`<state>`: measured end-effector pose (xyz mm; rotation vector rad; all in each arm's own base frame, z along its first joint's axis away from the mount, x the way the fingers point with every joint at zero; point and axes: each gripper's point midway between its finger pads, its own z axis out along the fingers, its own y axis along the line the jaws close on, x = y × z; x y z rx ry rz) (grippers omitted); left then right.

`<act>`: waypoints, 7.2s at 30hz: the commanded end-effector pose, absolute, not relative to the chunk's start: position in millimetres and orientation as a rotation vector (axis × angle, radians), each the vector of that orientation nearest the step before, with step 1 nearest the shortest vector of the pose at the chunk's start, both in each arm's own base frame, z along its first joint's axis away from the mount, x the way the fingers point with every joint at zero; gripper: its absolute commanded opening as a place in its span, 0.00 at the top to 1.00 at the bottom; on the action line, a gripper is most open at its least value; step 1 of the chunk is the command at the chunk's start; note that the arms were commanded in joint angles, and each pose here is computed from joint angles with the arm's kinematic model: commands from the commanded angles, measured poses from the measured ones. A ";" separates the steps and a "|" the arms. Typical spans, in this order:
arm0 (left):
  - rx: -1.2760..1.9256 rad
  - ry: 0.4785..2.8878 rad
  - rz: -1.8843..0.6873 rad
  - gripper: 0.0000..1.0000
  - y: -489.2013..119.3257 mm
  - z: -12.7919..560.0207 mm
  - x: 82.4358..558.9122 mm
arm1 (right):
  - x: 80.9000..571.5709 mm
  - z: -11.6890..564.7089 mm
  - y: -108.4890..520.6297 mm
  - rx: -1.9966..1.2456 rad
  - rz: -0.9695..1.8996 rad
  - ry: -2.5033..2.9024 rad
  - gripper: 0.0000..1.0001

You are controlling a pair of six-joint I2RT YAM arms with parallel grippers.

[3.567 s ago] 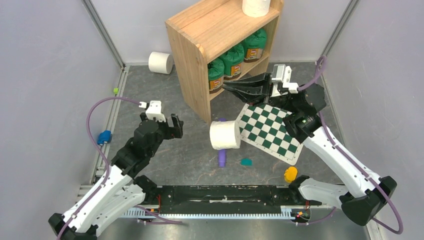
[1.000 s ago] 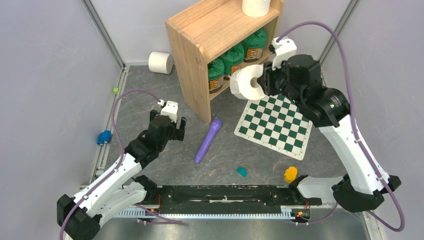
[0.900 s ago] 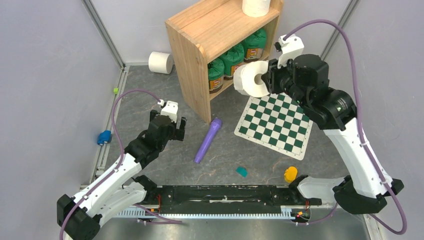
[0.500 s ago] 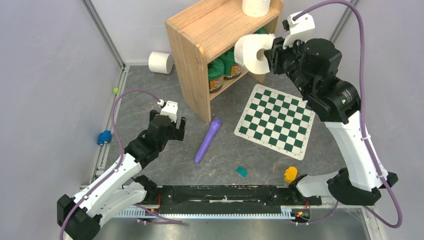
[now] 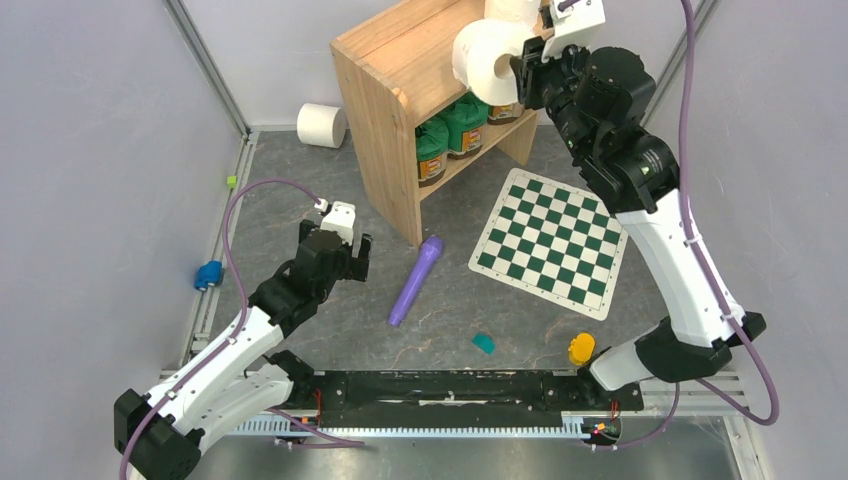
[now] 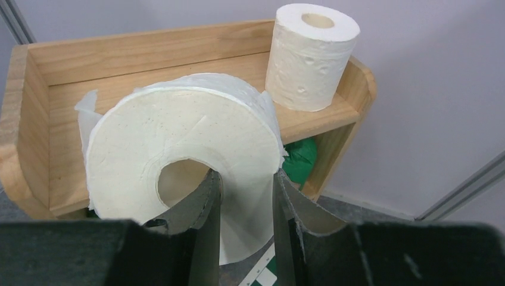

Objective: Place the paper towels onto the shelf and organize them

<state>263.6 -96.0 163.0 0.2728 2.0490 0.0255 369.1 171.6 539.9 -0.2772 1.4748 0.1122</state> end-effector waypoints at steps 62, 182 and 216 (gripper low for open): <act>0.266 2.016 0.108 0.00 -82.9 169.8 270.8 | 417.9 568.1 172.8 -0.215 0.145 1.296 0.64; -0.292 1.769 -0.422 0.00 55.0 181.0 661.0 | 278.9 230.4 79.0 -0.183 0.054 1.819 0.02; -0.335 1.622 -1.001 0.32 17.6 164.1 661.2 | 304.2 212.7 78.9 -0.263 -0.088 1.942 0.02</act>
